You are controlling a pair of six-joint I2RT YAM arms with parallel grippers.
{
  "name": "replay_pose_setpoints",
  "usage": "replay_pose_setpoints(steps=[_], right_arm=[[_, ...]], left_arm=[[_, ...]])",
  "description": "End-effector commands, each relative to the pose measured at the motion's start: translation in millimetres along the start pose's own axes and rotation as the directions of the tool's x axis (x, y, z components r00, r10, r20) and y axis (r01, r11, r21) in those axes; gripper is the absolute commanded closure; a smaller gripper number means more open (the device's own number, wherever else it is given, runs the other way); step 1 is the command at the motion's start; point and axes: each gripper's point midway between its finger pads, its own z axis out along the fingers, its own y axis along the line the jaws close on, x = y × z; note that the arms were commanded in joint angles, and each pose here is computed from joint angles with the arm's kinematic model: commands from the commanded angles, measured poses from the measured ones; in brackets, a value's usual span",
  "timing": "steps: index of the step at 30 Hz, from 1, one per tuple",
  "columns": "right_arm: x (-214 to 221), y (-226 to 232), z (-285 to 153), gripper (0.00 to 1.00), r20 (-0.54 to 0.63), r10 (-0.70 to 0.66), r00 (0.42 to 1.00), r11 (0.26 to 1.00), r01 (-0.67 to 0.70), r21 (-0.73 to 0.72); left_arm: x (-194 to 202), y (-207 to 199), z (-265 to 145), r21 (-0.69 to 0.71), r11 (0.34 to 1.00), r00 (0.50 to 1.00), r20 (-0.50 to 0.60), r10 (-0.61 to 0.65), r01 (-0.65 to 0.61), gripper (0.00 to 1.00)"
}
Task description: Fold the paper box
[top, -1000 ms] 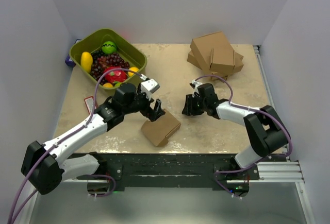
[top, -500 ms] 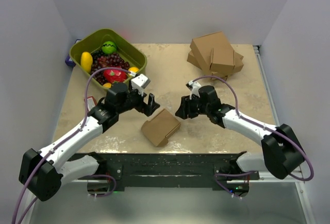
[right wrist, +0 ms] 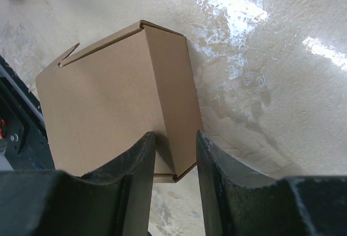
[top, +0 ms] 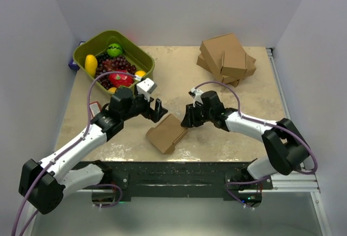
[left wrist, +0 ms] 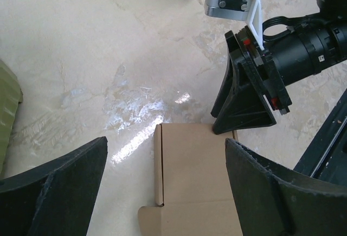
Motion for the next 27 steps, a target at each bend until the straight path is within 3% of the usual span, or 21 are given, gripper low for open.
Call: replay_pose_setpoints(steps=[1,11,27], right_arm=[[4,-11,4,0.62,-0.027,0.015,1.000,0.998,-0.013,0.056],[1,-27,4,0.70,-0.039,0.045,0.998,0.997,-0.042,0.069],[2,-42,21,0.69,-0.067,0.068,0.995,0.995,-0.062,0.077]], left_arm=[[-17,1,-5,-0.009,1.000,0.998,0.065,0.012,-0.011,0.07],[-29,1,-16,-0.020,0.999,0.992,0.122,0.029,-0.027,0.06],[-23,4,-14,-0.031,0.999,0.995,0.100,0.015,-0.012,0.05]])
